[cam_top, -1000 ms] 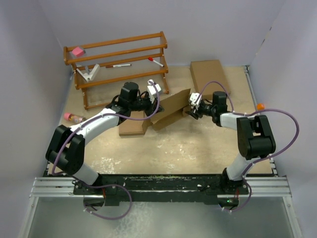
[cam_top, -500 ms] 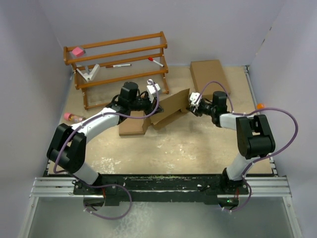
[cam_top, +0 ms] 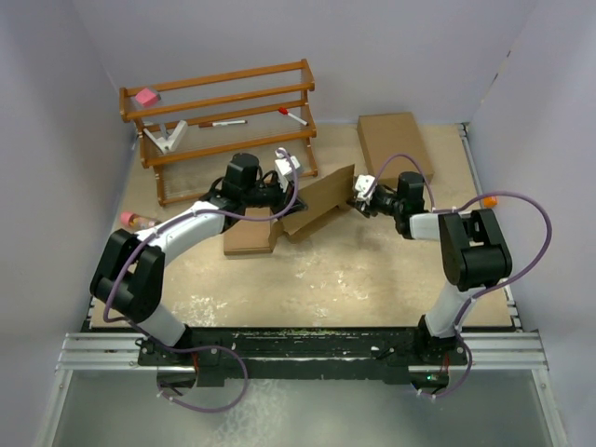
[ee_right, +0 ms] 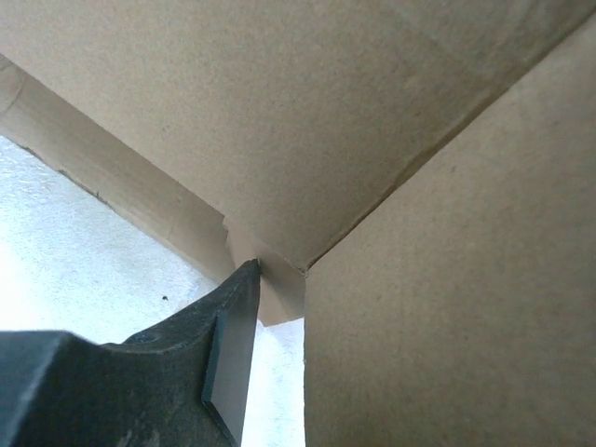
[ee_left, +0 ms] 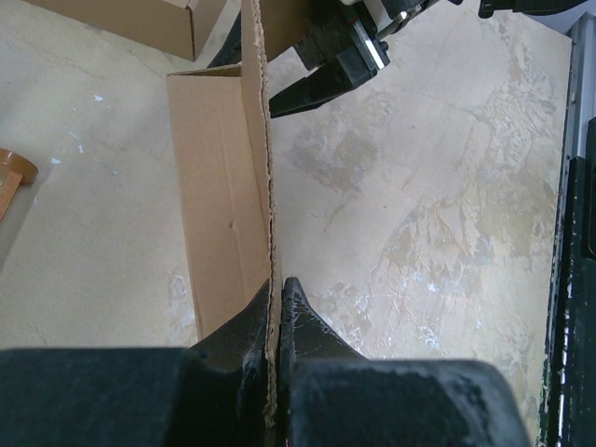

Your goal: Fold the paper box

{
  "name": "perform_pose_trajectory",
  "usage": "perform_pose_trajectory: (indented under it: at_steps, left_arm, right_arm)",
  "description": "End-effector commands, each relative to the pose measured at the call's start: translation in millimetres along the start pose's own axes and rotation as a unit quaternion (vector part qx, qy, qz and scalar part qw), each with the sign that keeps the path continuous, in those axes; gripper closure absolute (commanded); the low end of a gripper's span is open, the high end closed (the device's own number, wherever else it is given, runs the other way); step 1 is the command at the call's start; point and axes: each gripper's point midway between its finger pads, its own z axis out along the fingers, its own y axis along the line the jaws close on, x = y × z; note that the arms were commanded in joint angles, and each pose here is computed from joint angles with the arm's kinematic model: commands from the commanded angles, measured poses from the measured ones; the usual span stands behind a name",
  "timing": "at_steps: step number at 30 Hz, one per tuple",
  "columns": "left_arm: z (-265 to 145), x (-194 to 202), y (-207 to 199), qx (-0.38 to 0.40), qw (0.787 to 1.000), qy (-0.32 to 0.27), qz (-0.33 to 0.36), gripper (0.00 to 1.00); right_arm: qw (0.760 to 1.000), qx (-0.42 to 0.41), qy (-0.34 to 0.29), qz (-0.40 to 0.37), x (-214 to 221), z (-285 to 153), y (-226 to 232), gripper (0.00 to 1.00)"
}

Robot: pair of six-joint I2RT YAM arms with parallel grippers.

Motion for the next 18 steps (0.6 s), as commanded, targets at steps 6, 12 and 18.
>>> perform_pose_trajectory:
  at_steps: [6, 12, 18]
  left_arm:
    - [-2, -20, -1, 0.018, 0.999, -0.028, 0.007, 0.96]
    - [-2, -24, 0, 0.021, 0.999, -0.036, 0.001, 0.96]
    - [-6, -33, 2, 0.017, 0.999, -0.051, -0.007, 0.96]
  right_arm:
    - [0.998, -0.019, -0.034, -0.058, -21, 10, -13, 0.73]
    - [0.997, -0.034, -0.031, -0.056, -21, 10, -10, 0.94]
    - [0.997, -0.041, -0.040, -0.058, -38, 3, -11, 1.00]
